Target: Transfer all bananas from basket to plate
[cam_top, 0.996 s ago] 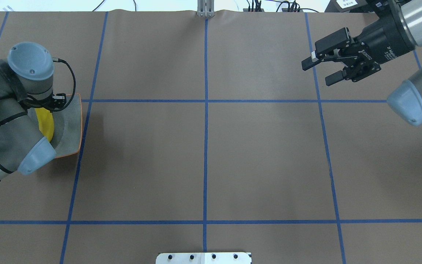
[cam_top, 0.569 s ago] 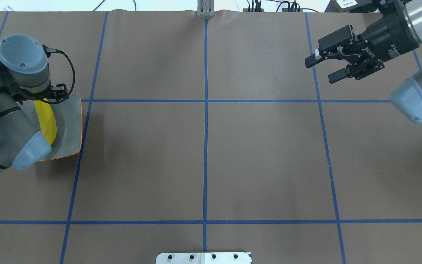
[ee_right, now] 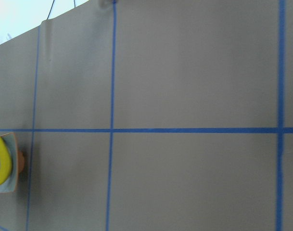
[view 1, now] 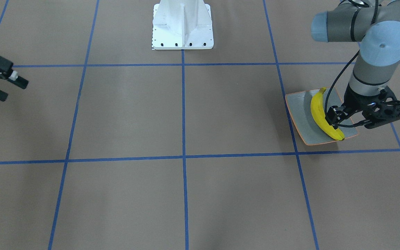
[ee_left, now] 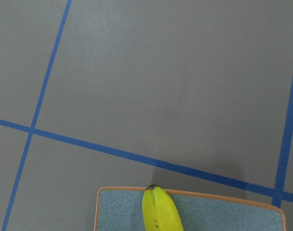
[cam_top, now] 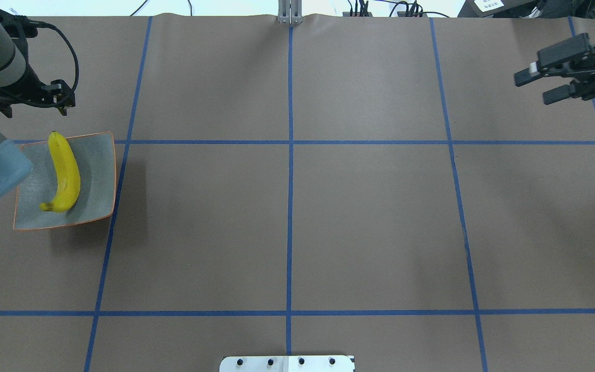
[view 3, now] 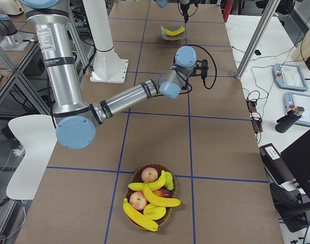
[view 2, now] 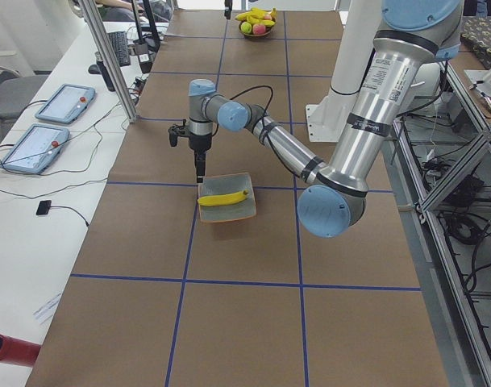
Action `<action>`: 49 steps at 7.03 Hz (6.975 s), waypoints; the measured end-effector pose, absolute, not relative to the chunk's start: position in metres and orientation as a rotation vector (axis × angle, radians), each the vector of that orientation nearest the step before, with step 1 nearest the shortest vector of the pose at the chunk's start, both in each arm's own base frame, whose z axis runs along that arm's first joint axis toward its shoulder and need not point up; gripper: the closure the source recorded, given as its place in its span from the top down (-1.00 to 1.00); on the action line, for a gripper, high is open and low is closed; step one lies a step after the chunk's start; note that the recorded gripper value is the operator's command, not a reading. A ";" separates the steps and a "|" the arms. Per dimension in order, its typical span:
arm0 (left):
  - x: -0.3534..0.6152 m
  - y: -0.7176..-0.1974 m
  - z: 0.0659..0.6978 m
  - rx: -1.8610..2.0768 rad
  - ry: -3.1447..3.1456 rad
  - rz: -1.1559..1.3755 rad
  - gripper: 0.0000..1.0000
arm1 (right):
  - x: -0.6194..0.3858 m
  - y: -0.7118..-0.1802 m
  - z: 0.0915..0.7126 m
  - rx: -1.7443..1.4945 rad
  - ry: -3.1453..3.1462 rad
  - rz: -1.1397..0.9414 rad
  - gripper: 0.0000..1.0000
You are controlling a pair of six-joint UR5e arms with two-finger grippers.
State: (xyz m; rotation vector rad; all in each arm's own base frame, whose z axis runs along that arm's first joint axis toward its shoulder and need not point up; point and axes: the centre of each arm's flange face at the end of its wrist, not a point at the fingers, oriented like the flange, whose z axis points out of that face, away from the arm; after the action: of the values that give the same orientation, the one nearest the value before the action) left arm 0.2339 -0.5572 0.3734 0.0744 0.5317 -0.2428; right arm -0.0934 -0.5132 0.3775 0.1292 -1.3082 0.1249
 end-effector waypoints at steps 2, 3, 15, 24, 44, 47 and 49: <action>0.230 -0.557 0.365 0.072 0.560 -0.241 1.00 | -0.042 -0.519 0.444 0.191 -1.176 0.298 0.97; 0.229 -0.555 0.361 0.077 0.567 -0.242 1.00 | -0.026 -0.522 0.470 0.232 -1.069 0.332 0.98; 0.264 -0.553 0.315 0.096 0.629 -0.269 1.00 | 0.097 -0.438 0.779 -0.098 -0.756 0.093 0.98; 0.266 -0.555 0.304 0.122 0.643 -0.253 1.00 | 0.085 -0.424 0.803 -0.192 -0.773 0.114 0.72; 0.265 -0.552 0.299 0.126 0.653 -0.251 1.00 | 0.129 -0.443 0.732 -0.048 -0.762 0.145 -1.00; 0.264 -0.551 0.296 0.130 0.664 -0.252 1.00 | 0.111 -0.556 0.599 0.076 -0.776 0.050 -1.00; 0.265 -0.551 0.284 0.146 0.683 -0.251 1.00 | 0.015 -0.627 0.491 0.066 -0.878 -0.018 -1.00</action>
State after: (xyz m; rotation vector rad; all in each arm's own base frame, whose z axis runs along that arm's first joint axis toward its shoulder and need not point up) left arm 0.2647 -0.5515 0.2845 0.1459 0.6833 -0.2507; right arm 0.0152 -0.6273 0.4913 0.0658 -0.8785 -0.0176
